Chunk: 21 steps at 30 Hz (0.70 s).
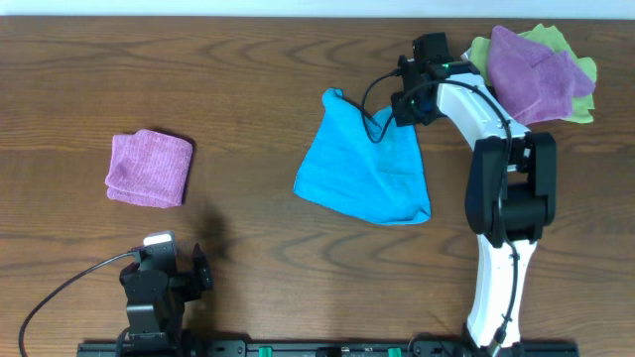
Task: Fold the cloth
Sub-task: 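Pull the blue cloth's corner with the right gripper to flatten it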
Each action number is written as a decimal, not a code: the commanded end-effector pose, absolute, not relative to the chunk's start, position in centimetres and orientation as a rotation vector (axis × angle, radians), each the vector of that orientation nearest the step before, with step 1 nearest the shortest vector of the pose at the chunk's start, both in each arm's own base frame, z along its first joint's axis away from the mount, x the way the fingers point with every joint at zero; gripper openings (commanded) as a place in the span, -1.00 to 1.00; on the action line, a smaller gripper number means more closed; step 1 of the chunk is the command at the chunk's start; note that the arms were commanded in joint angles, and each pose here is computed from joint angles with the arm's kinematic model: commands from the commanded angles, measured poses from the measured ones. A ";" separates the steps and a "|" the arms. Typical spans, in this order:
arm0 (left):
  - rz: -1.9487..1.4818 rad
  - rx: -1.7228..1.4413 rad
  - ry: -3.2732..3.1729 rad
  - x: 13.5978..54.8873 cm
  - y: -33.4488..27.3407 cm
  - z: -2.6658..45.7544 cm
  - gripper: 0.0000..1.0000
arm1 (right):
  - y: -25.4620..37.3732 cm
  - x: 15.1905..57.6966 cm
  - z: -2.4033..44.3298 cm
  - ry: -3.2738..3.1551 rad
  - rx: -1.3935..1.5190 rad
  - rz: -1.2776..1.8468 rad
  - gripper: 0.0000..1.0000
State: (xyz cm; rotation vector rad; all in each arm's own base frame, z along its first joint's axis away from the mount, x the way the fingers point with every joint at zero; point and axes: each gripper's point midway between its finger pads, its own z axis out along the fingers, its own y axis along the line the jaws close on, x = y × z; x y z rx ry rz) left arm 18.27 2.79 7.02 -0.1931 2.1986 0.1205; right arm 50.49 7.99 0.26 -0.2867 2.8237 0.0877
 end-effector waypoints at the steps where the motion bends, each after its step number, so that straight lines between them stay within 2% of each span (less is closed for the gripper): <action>1: 0.118 -0.165 2.219 18.1 2.5 6.3 0.91 | 6.6 51.3 0.6 2.811 -0.243 -0.037 -0.97; 12: -0.120 -0.217 2.214 18.4 -0.1 6.3 0.91 | 3.0 53.4 3.4 2.748 -0.090 -0.226 -0.97; 21: -0.234 -0.432 2.189 18.4 -0.2 6.4 0.91 | 0.1 53.2 4.5 2.733 0.050 -0.398 -0.97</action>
